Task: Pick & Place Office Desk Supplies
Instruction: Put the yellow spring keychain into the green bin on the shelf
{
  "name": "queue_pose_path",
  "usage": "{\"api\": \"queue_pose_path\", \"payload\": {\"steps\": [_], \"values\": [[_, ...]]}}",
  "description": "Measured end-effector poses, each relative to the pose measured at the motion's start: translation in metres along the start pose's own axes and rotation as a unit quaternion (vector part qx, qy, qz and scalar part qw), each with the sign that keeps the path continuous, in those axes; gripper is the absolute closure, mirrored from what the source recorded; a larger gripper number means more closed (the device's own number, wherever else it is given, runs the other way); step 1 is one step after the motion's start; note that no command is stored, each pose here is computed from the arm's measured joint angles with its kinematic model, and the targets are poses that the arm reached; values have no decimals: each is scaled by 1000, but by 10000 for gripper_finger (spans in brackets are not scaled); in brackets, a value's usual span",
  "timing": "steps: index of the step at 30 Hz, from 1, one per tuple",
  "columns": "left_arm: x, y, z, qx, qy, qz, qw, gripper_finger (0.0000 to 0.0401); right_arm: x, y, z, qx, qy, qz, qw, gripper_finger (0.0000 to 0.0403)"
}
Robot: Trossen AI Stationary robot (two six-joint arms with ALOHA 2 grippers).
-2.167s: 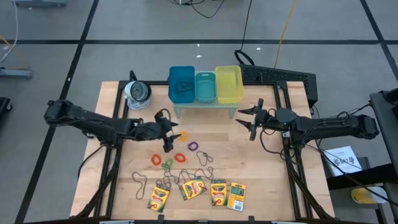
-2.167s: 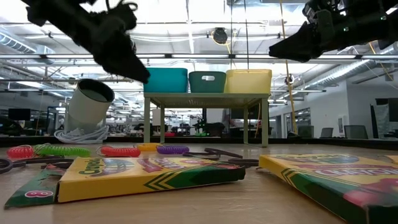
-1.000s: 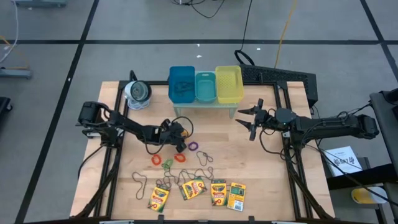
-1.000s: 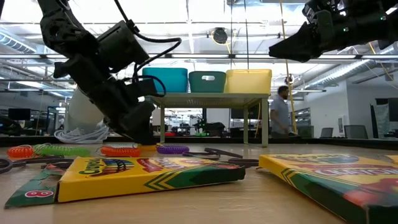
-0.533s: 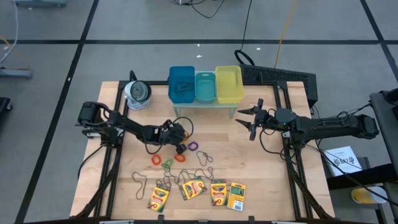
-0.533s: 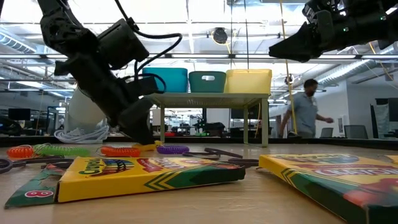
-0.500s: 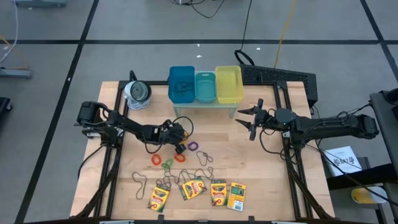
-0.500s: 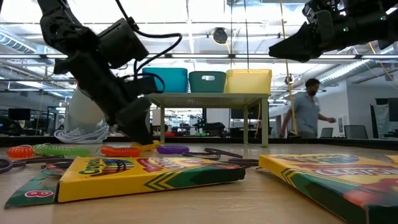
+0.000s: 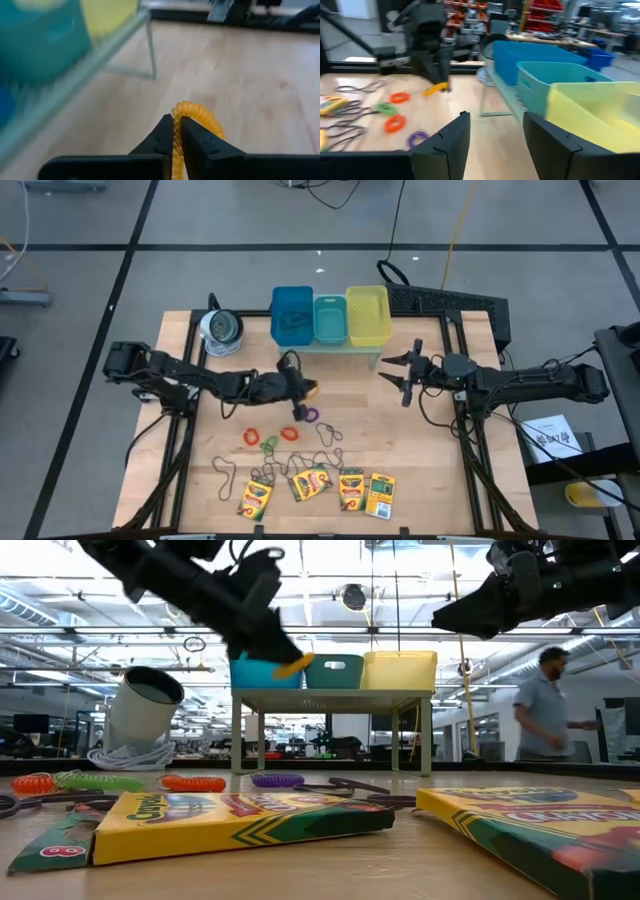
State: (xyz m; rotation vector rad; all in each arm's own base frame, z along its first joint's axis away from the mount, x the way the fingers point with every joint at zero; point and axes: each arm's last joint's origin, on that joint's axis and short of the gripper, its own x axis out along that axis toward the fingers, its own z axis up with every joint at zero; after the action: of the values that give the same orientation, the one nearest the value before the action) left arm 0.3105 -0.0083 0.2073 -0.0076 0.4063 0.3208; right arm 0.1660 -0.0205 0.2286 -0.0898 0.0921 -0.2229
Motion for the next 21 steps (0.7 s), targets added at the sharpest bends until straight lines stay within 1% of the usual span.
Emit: {"api": "queue_pose_path", "payload": {"steps": [3,8,11,14,19,21], "values": [[2,-3,22,25,-57,-14,998,365,3,2,1,9,-11,28,999,228],[3,-5,42,80,-94,-9,992,382,13,6,0,30,-27,61,997,228],[2,-4,54,87,-112,-4,990,390,21,9,-2,42,-35,84,995,230],[2,-2,62,86,-120,-2,989,385,31,11,-4,54,-49,105,992,231],[1,-2,69,109,-138,2,984,369,47,15,-11,67,-73,117,988,231],[0,-3,72,111,-154,-13,982,371,52,16,-12,77,-88,117,986,231]]}}
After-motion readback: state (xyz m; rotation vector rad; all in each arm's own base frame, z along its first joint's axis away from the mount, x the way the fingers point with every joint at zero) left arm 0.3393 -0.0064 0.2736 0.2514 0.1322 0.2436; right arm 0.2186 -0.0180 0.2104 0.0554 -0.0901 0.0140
